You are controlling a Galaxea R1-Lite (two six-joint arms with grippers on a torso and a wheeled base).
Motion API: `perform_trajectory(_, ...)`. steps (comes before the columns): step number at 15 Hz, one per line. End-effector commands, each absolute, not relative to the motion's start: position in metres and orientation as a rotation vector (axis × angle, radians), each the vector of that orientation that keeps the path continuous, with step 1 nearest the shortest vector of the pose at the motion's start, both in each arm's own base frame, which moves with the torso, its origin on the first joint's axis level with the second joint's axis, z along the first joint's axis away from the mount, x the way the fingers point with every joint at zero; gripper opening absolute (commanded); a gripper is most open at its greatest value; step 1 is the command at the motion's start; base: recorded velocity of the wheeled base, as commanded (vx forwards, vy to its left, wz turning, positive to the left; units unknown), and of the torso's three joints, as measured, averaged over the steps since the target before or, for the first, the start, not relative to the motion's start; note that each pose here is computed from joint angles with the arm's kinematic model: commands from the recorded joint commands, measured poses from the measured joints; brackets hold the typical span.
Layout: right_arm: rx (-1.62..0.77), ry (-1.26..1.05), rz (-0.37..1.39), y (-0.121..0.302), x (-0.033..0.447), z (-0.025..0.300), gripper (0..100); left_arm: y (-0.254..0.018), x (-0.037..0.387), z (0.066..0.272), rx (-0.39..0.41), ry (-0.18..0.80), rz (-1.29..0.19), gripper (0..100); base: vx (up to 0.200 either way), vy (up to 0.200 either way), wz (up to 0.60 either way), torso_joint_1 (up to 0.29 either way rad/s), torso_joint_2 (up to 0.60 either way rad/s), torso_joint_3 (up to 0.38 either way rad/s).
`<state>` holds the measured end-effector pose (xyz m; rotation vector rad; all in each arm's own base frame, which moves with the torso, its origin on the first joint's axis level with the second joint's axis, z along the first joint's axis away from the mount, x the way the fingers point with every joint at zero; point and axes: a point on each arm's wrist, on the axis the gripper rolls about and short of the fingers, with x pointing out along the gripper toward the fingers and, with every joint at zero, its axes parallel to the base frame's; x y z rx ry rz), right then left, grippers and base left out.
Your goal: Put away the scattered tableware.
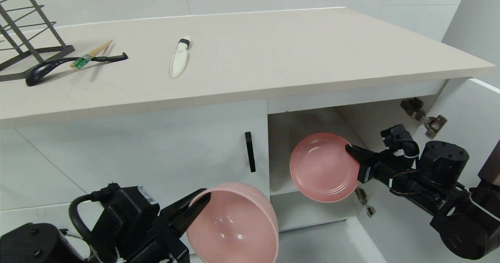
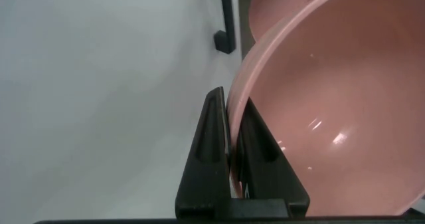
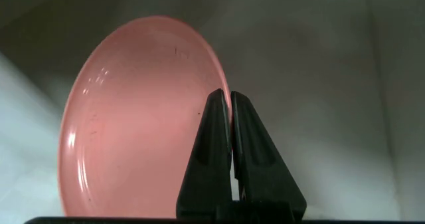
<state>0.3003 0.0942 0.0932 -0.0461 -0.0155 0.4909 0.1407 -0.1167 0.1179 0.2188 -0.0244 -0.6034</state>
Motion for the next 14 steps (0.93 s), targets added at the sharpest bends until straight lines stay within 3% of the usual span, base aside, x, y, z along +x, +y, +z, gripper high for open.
perform_trajectory(1, -0.047, -0.009, 0.488, 0.095, 0.306, 0.088, 0, -0.117, 0.140, 0.118, 0.221, -0.028, -0.603, 0, 0.000, 0.000, 0.00, 0.000, 0.00, 0.000)
perform_trajectory(14, 0.044, 0.023, 0.460, 0.106, 0.342, 0.061, 0, -0.115, 0.139, 0.122, 0.224, -0.048, -0.598, 0, 0.000, 0.000, 0.00, 0.000, 0.00, 0.000)
